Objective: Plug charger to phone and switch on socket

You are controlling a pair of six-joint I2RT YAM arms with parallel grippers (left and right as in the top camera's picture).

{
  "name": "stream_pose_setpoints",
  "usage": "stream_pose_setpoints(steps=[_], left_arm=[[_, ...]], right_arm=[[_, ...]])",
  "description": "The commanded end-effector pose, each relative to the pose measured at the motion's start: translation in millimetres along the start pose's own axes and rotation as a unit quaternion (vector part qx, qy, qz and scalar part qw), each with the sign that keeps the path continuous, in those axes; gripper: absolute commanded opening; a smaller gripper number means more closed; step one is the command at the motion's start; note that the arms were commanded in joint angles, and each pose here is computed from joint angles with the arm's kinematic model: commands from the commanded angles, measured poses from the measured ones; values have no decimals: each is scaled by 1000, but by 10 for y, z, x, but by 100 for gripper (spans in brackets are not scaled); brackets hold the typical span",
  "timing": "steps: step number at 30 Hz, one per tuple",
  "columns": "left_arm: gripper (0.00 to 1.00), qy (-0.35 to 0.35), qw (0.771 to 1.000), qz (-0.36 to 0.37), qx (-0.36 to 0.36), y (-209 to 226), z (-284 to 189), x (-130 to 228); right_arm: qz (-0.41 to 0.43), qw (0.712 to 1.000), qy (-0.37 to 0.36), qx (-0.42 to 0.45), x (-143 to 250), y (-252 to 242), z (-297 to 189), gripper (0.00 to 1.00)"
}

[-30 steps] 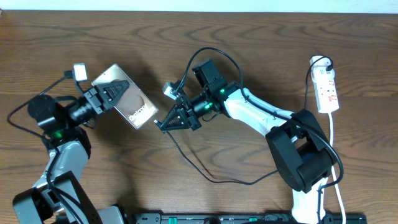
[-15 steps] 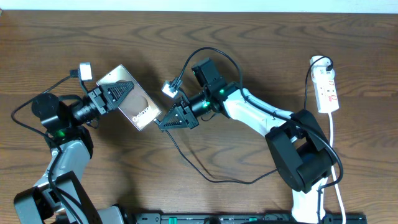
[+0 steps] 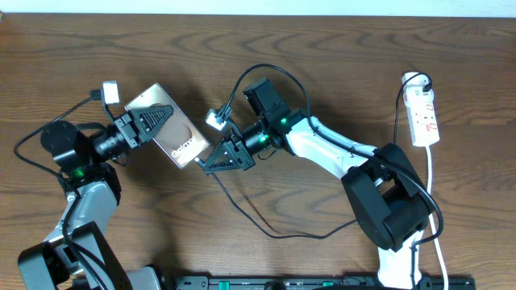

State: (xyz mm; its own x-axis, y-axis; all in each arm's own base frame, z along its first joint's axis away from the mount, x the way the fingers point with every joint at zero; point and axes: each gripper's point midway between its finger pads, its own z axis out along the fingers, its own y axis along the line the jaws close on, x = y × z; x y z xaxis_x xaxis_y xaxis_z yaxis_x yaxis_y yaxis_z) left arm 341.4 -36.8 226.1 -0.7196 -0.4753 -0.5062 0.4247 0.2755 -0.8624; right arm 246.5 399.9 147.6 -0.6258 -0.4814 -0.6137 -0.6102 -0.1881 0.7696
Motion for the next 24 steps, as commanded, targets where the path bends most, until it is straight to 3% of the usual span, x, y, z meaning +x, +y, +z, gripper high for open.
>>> stream_pose_setpoints(steps=[1,10,24], left_arm=[[7,-5,1000,21,0,-41,12,-48],[7,-5,1000,21,0,-42,13,-47],[7,-2,1000,-4,2,-49,13,-37]], right_arm=[[3,1000,4,-21,22,63,40,1],[-14,998,0,-54,-14,176,28,1],[0,1000,0,-26,-5,76,19,1]])
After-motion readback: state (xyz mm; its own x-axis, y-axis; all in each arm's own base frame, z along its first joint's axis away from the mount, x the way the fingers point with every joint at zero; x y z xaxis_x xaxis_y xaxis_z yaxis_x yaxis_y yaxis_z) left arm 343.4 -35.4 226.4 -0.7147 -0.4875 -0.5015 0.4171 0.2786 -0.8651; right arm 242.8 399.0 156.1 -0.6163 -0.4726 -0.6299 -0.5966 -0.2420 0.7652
